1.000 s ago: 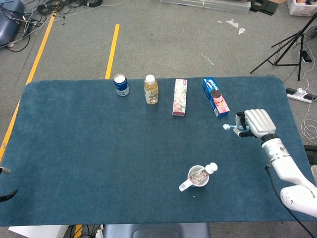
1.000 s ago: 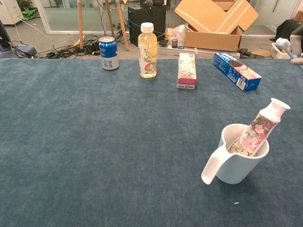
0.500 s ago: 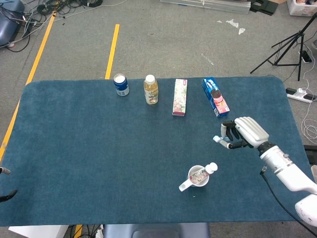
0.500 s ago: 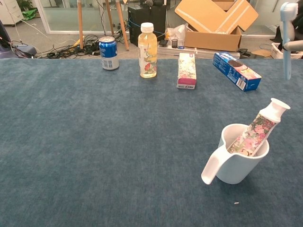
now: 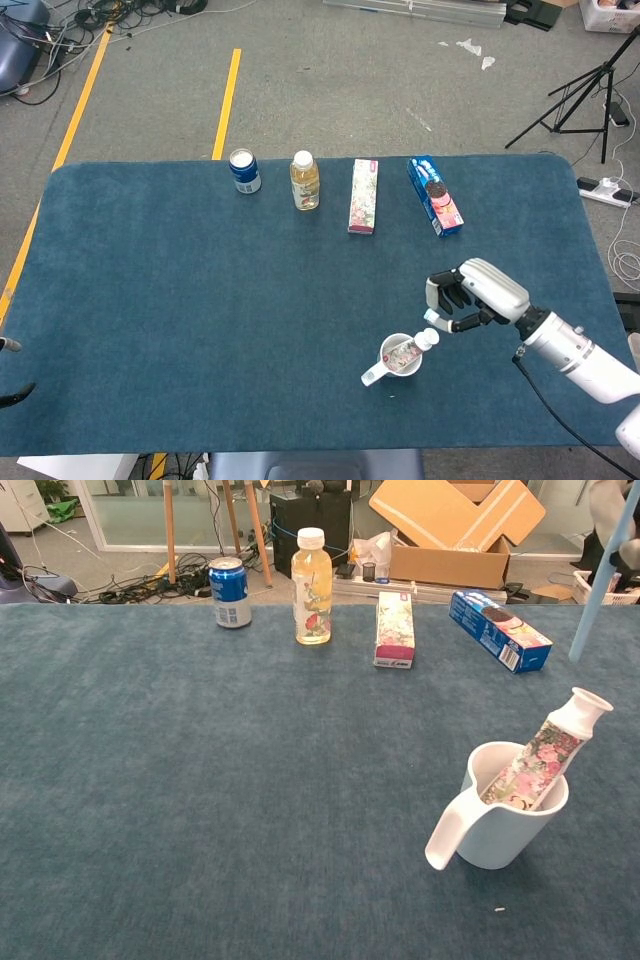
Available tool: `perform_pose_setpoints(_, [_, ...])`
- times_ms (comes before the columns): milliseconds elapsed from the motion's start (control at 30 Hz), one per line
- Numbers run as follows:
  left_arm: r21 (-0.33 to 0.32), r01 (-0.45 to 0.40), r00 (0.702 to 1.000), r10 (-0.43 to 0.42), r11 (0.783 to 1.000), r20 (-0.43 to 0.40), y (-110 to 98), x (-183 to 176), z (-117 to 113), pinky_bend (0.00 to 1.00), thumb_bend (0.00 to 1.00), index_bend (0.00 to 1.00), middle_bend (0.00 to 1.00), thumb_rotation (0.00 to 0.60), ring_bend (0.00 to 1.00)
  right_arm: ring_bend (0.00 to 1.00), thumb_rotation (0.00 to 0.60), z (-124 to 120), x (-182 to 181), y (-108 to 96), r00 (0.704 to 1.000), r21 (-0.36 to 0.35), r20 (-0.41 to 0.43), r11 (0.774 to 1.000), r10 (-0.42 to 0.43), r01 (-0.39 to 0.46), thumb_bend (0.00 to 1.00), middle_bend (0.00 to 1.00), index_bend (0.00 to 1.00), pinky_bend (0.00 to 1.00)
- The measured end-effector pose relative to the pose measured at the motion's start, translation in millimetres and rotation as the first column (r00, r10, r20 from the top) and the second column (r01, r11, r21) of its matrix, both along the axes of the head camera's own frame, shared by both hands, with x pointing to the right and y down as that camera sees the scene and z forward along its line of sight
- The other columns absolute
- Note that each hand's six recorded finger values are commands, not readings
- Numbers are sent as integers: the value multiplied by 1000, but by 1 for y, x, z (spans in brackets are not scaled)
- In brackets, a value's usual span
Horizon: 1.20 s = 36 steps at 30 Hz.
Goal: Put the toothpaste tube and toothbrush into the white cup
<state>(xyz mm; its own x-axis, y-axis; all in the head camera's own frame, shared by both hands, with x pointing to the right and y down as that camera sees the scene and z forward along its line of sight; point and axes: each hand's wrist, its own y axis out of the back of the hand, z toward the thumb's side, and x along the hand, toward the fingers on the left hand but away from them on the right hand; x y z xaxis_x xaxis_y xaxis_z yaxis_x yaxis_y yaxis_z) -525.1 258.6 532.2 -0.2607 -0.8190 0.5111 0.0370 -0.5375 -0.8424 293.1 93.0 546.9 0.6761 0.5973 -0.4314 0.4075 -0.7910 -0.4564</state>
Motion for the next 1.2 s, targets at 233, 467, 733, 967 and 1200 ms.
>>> perform_pose_setpoints(233, [1, -1, 1000, 1, 1000, 0, 0, 0, 0, 183, 0, 385, 135, 600, 158, 774, 600, 5, -6, 8, 994, -83, 110, 996, -28, 38, 253, 784, 643, 795])
perform_pose_setpoints(467, [5, 2, 1000, -2, 1000, -3, 0, 0, -1, 183, 0, 385, 135, 600, 158, 774, 600, 16, -15, 15, 982, -139, 182, 987, -53, 79, 253, 784, 643, 795])
perform_pose_setpoints(733, [4, 1, 1000, -1, 1000, -3, 0, 0, -1, 183, 0, 385, 135, 600, 158, 774, 600, 33, -17, 25, 977, -218, 203, 969, -71, 116, 252, 784, 644, 795])
perform_pose_setpoints(967, [3, 1, 1000, -1, 1000, -2, -1, 0, -1, 183, 0, 385, 136, 600, 158, 774, 600, 51, -14, 31, 977, -263, 202, 957, -69, 122, 252, 784, 643, 795])
perform_pose_setpoints(1200, [4, 3, 1000, -3, 1000, -4, -1, 0, -1, 183, 0, 385, 135, 600, 158, 774, 600, 67, -16, 35, 974, -307, 216, 943, -63, 129, 252, 784, 643, 795])
